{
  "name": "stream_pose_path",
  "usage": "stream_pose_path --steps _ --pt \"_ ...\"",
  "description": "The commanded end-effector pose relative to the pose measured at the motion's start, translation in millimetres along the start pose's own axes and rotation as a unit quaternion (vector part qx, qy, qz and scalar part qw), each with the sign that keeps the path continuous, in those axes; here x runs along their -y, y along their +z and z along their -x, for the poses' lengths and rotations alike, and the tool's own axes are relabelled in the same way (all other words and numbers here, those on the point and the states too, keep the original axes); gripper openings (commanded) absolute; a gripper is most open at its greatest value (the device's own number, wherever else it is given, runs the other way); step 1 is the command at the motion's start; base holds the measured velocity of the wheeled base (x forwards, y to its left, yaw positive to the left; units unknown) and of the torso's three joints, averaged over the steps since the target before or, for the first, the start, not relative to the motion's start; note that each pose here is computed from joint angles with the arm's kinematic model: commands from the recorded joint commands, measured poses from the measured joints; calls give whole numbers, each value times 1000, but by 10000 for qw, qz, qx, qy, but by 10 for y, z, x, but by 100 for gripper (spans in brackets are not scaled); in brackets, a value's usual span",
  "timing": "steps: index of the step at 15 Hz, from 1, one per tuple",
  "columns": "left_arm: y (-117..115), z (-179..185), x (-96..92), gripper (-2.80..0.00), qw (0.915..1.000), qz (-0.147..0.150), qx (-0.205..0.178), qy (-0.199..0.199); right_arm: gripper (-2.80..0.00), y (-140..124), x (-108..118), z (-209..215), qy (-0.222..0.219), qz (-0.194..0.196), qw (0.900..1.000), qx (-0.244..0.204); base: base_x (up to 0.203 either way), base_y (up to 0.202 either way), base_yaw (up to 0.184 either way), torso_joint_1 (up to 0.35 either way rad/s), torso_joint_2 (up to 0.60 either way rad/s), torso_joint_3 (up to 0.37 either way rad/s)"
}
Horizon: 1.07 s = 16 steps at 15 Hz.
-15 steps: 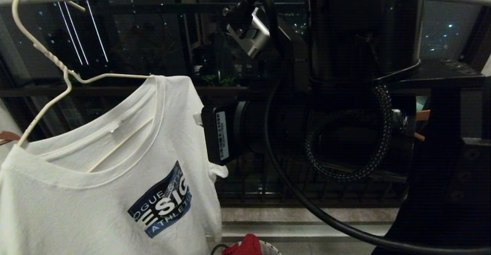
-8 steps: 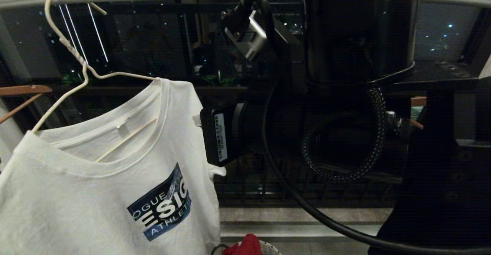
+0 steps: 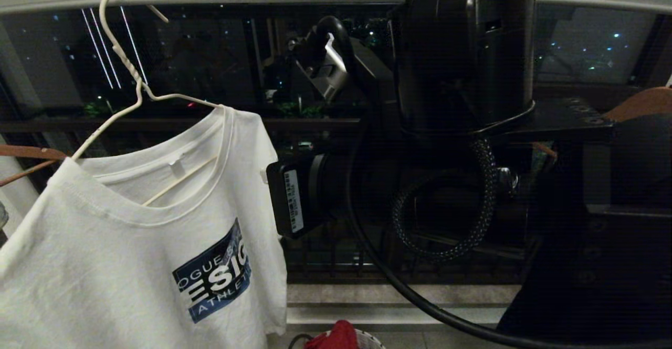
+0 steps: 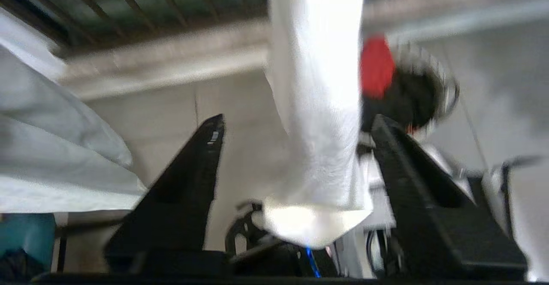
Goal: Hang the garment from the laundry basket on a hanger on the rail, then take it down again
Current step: Take the clothes off the clothes rack
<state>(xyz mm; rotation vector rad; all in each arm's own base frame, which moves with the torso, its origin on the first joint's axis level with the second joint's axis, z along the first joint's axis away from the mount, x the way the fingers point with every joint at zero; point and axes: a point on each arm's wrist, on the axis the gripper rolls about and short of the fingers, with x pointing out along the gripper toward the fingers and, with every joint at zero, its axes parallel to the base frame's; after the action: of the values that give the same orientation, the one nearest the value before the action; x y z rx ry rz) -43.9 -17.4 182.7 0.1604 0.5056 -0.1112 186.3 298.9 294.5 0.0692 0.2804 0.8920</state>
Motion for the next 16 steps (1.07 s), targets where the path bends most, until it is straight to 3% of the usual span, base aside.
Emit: stream_pose_path --steps 1,6,8,9,13,16 --pt "93 170 22 0 9989 1 440 138 -280 -27 3 -30 -35 -8 10000 -43 0 0 0 0 0 0" --pt "248 383 37 0 9947 -91 988 267 -280 -157 14 -186 -96 13 9996 -250 0 0 0 0 0 0" --pt "316 488 47 0 9920 10 1227 310 -280 -209 25 -257 -151 29 9993 -328 0 0 0 0 0 0" --pt "347 525 48 -280 9909 23 1308 315 -280 -241 29 -290 -175 29 9991 -375 0 0 0 0 0 0" --pt "360 507 54 -280 9909 20 1344 -64 -280 -372 64 -475 -426 82 9977 -528 0 0 0 0 0 0" --pt "374 456 66 -280 9865 17 1386 -875 -280 -256 217 -383 -945 137 9949 -317 0 0 0 0 0 0"
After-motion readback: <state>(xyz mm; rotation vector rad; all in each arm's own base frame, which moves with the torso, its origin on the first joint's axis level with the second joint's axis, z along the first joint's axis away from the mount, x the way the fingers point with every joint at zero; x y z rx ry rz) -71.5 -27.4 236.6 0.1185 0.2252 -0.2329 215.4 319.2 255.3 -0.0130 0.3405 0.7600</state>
